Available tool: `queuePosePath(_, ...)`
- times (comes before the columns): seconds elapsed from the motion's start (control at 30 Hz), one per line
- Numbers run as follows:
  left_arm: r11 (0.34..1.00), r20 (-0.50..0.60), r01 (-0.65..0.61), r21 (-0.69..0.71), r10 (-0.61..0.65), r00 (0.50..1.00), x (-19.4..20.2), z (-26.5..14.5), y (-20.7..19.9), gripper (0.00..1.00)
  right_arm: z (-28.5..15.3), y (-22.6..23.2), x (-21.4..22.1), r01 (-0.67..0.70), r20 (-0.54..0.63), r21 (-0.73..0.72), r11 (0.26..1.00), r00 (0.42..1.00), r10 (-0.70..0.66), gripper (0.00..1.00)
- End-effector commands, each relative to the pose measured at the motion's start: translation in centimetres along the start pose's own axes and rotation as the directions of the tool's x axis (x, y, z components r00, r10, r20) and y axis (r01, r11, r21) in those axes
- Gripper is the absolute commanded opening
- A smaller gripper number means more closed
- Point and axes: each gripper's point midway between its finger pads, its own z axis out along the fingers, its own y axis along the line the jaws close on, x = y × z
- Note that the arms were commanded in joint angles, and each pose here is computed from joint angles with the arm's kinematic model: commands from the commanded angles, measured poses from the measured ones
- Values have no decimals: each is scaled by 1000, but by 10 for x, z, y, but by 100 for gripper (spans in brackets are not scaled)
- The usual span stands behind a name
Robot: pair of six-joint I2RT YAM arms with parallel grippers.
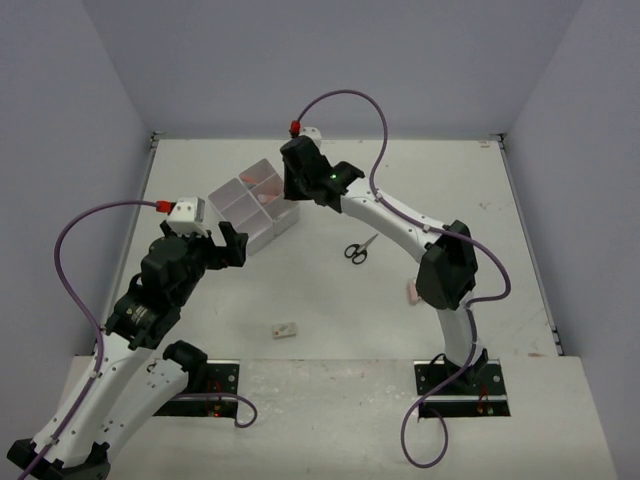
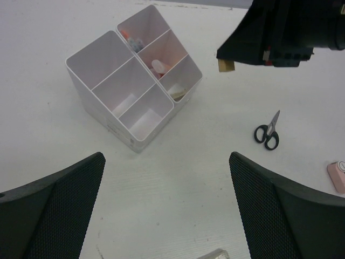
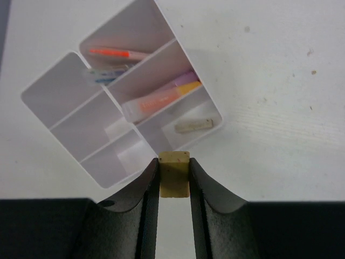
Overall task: Sort the stationery into containers
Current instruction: Pick up the stationery from the center of the board, then place the stationery in the storage box.
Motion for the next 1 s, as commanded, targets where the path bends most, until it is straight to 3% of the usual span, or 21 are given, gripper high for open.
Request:
queuePosePath(0.0,1000,21,-5,11,5,1000,-5,3,-1,100,18,13,-26,-74,81,-7,997,994,74,21)
queuePosePath(0.2,1000,29,-3,15,3,1000,-6,1,-1,100,39,22,-20,-104,66,-56,993,992,107,22)
queuePosePath(0.97,1000,25,-4,17,3,1000,-5,2,-2,100,85,17,12,-26,6,-45,999,1000,26,26)
